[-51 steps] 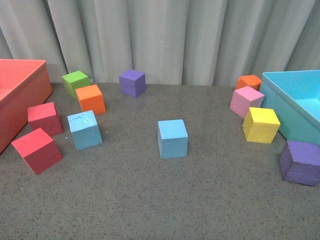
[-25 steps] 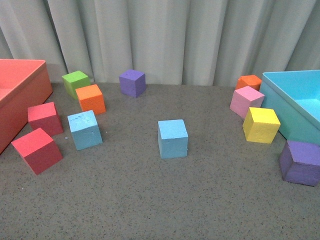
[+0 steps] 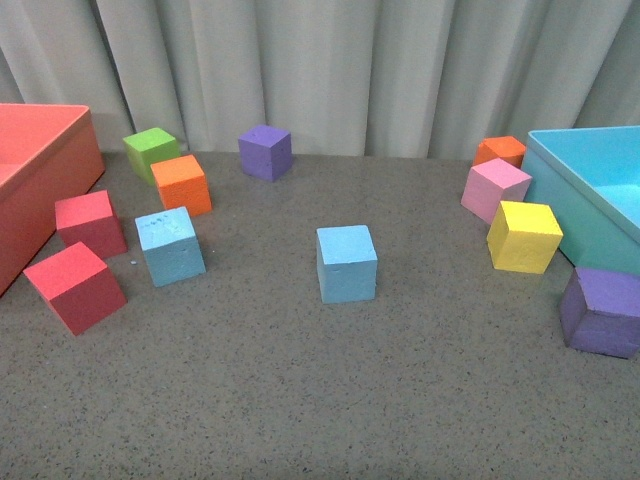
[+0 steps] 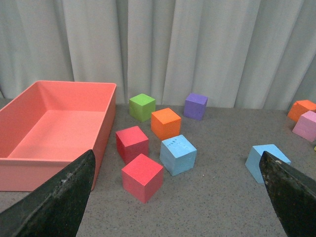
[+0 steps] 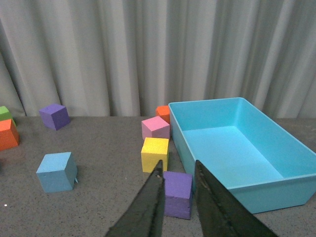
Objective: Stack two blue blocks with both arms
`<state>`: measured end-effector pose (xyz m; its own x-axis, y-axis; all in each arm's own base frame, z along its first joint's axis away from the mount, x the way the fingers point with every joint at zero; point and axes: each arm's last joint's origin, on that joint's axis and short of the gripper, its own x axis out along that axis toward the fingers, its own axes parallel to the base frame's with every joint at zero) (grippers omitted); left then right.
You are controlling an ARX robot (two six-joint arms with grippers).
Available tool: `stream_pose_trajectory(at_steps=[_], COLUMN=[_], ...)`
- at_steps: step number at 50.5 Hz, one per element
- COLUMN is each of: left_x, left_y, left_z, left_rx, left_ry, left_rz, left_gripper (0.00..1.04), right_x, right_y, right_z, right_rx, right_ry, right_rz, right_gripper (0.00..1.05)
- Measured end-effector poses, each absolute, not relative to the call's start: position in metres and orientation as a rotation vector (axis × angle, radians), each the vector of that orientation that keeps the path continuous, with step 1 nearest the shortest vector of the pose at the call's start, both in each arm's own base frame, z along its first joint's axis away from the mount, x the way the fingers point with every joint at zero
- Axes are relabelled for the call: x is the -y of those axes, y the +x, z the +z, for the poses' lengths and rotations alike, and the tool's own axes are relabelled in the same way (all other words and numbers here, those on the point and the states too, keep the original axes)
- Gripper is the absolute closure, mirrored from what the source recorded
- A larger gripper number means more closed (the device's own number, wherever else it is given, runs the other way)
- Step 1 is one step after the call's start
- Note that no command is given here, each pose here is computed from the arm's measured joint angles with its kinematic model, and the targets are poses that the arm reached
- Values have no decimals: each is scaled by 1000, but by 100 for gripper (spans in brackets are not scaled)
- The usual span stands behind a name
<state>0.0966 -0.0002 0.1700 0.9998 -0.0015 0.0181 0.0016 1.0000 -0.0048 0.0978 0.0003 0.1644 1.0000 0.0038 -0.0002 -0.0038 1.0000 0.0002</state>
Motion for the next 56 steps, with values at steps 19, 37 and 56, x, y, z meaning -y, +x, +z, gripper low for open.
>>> stream_pose_trajectory(at_steps=[19,37,56], left_x=[0,31,66], left_y=[97,198,340], left_z=[169,188,164], left_rx=[-38,-367,-693], left_ry=[-14,-73,-147], left_rz=[17,-45,24], left_gripper=[7,7,7], right_x=[0,0,0], right_y=[98,98,98], right_z=[164,164,164], right_rx=[1,1,1], right_ry=[0,1,1], right_rz=[4,4,4], right_gripper=[17,10,10])
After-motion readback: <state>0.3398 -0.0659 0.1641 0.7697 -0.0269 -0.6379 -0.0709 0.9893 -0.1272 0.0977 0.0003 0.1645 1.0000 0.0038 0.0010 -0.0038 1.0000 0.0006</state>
